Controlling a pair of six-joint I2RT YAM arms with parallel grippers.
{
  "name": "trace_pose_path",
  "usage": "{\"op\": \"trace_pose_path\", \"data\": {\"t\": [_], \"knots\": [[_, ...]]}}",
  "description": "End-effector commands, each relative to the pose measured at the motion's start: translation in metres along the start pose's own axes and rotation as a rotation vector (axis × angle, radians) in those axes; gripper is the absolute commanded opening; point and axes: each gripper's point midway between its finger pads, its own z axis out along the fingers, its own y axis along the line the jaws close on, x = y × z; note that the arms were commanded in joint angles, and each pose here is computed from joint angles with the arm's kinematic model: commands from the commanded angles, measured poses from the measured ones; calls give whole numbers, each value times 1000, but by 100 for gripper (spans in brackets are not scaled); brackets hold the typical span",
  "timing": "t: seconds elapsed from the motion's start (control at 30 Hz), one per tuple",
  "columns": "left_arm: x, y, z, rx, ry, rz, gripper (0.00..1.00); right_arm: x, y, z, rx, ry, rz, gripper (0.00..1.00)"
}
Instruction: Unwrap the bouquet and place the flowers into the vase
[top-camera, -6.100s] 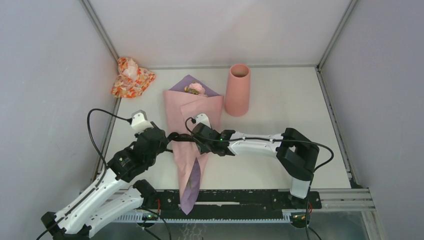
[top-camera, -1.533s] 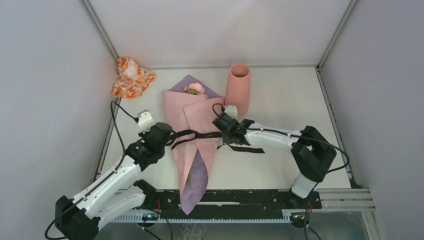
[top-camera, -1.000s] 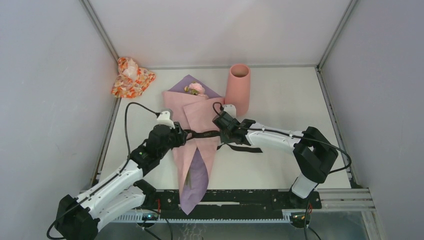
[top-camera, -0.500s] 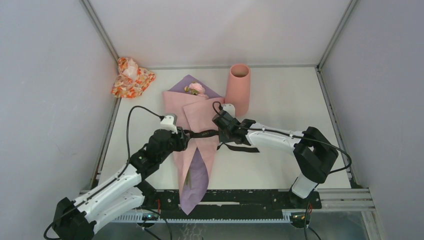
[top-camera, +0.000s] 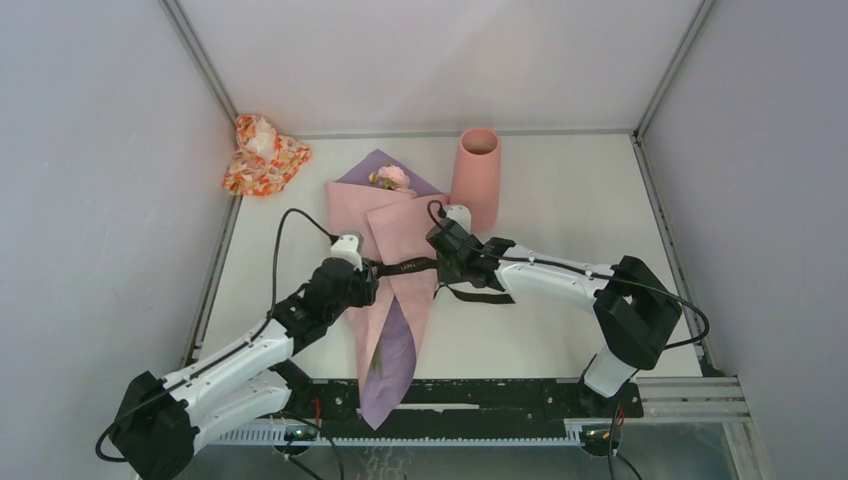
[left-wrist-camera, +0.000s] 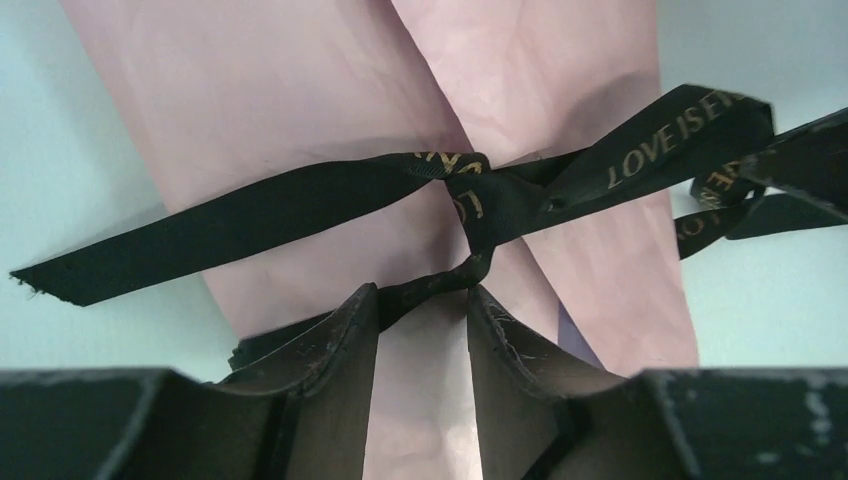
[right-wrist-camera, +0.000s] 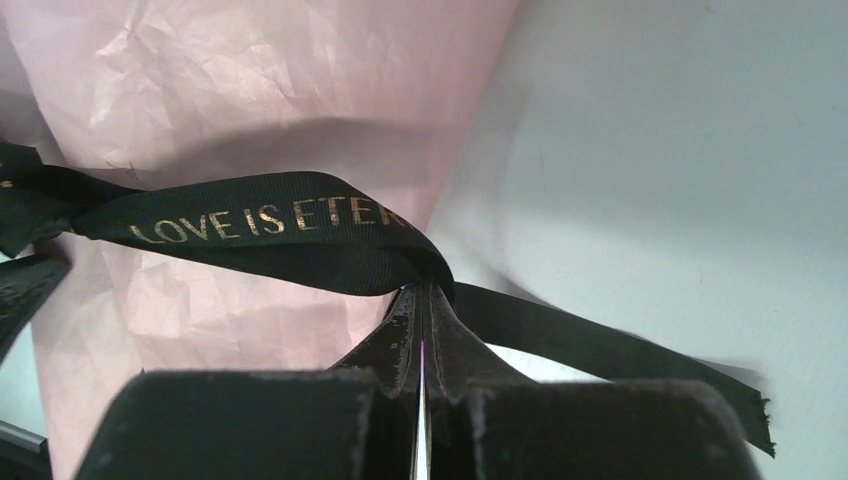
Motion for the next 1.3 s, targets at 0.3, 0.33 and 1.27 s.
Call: {"op": "trace_pose_path", "data": {"t": [0.3,0.33,1.27], "knots": [[-41,-3,9,-63,-75,58,41,-20,10,-18,-58,-67,13,0],[-44,-1,10,-78,-79,63,39,-20,11,-18,-62,-69,14,0],[-96,109,-97,-675,-353,-340,0,-2,-44,-9,77,5,121,0]]}}
